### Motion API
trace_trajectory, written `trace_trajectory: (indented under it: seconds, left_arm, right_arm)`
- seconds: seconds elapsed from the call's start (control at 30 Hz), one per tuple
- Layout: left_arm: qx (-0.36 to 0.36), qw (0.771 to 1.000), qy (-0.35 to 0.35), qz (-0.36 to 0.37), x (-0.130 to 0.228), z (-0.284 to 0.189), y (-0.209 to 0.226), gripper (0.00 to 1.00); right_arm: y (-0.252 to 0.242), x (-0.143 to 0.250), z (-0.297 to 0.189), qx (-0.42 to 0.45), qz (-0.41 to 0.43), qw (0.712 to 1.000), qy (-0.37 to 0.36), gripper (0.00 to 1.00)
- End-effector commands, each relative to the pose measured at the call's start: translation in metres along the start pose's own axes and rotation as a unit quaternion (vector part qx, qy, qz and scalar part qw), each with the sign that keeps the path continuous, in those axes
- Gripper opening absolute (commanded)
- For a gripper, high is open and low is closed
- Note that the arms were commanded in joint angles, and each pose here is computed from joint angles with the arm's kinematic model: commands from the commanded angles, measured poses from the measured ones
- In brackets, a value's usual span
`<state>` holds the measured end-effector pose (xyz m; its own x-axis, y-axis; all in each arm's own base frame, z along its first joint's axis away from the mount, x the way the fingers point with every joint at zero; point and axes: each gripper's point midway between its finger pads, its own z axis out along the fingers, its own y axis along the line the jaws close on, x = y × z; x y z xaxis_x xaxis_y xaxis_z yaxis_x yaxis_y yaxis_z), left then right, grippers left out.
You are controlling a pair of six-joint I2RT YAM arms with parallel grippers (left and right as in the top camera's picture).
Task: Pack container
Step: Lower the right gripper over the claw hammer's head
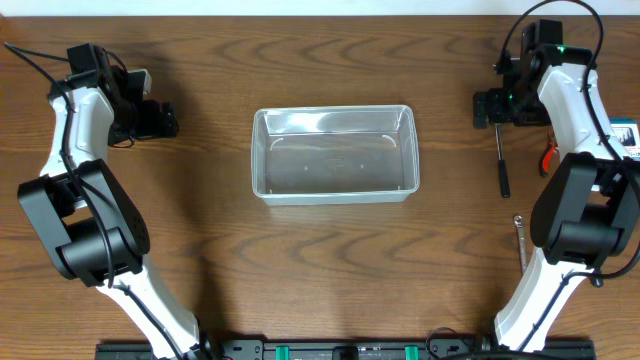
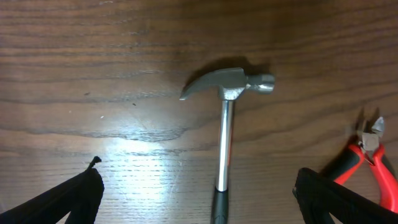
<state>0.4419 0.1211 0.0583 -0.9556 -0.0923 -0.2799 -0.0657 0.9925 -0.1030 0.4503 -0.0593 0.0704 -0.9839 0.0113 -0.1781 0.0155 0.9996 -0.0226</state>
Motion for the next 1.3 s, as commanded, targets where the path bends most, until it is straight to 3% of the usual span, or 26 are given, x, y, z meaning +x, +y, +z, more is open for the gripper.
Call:
trace_trajectory:
  seconds: [0.0, 1.27]
  left_arm:
    - [-0.003, 1.0, 0.005, 0.002, 0.002, 0.003, 0.001, 0.98]
    - [-0.003, 1.0, 0.005, 0.002, 0.002, 0.003, 0.001, 0.98]
  right_arm:
    - [-0.006, 0.001, 0.006, -0.01, 0.005, 1.0, 0.004, 0.99]
    - [-0.017, 0.005, 0.043, -0.004, 0.02, 0.999, 0.027, 0.99]
